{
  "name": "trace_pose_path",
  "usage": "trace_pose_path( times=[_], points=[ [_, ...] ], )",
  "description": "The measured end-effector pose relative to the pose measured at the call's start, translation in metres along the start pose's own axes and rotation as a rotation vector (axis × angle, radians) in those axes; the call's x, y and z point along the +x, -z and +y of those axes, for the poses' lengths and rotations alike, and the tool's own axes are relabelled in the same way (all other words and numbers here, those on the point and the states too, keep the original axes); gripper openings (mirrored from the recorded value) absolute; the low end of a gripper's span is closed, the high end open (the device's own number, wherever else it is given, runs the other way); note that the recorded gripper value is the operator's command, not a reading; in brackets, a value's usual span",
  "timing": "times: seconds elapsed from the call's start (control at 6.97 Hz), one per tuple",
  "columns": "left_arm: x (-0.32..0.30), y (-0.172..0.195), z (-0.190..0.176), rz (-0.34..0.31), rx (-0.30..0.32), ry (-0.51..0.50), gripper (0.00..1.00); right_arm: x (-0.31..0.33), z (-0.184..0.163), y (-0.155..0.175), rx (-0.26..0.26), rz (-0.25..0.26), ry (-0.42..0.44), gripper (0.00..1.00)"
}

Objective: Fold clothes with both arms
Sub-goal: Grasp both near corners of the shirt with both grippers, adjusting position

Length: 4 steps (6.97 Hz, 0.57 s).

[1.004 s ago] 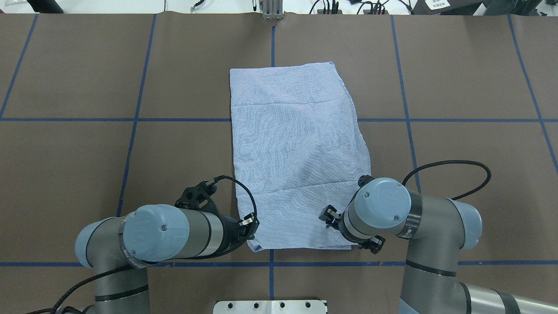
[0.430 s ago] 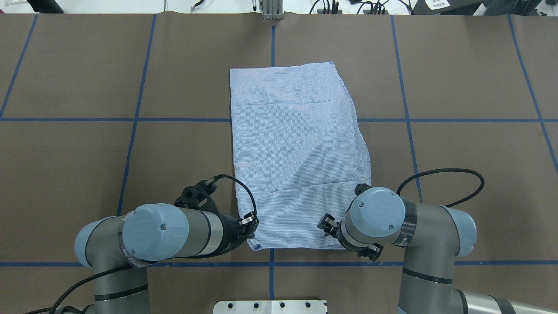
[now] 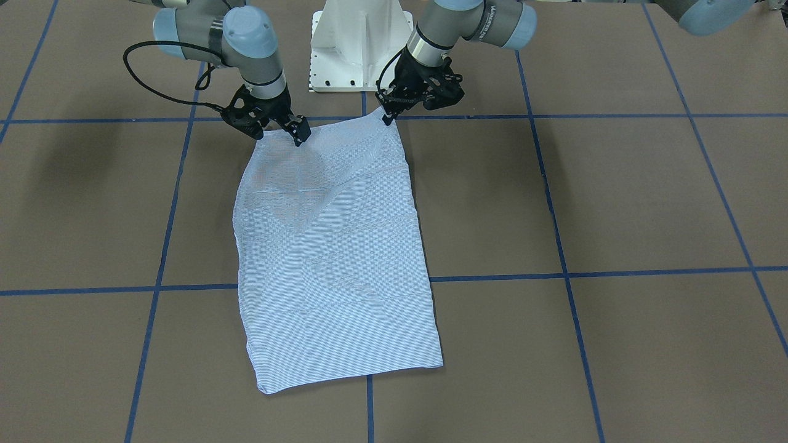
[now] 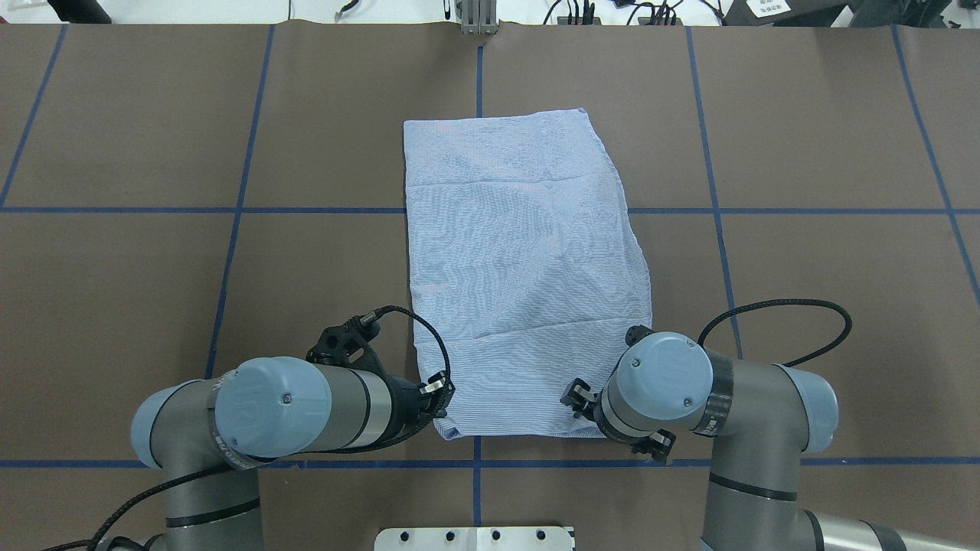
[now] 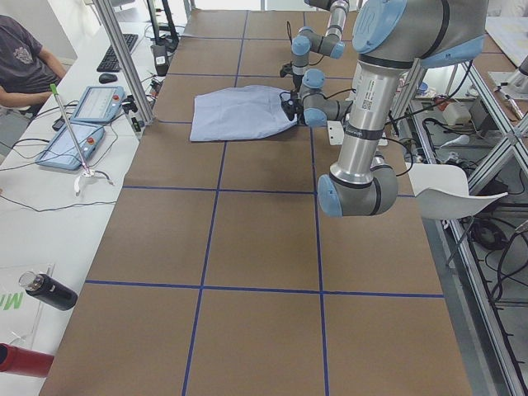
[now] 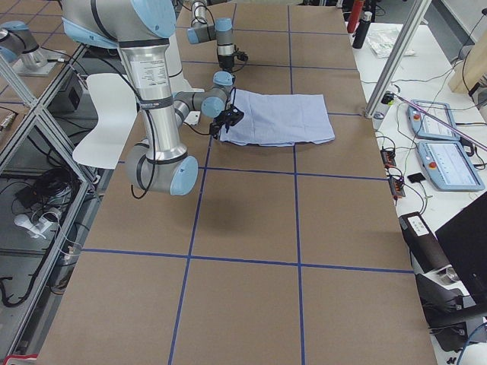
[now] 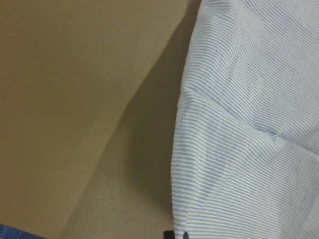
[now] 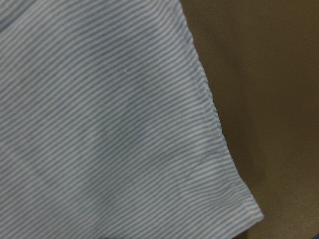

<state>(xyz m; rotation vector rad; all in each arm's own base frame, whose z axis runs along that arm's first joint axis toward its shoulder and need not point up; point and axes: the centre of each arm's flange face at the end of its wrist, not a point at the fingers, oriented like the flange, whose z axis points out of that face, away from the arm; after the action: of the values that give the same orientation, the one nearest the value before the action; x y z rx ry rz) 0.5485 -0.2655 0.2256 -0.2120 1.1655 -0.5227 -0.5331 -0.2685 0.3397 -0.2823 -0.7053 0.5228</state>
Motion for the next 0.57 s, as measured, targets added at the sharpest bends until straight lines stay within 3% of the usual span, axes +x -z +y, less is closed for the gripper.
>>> trace_pose_path(
  times=[0.14,0.43,0.57],
  points=[
    [0.0000,0.0000,0.0000,0.000,0.000,0.000,0.00,0.0006,0.0009,-0.0010,-0.001,0.002,0.001,0.81],
    [-0.0002,-0.0003,0.0000,0.000,0.000,0.000,0.00,-0.0001,0.0024,0.0001,-0.004,0.002,-0.004,0.62],
    [-0.0002,-0.0005,-0.0001,-0.001,0.001,0.000,0.00,-0.0019,0.0043,0.0023,-0.009,-0.003,-0.009,0.47]
  ],
)
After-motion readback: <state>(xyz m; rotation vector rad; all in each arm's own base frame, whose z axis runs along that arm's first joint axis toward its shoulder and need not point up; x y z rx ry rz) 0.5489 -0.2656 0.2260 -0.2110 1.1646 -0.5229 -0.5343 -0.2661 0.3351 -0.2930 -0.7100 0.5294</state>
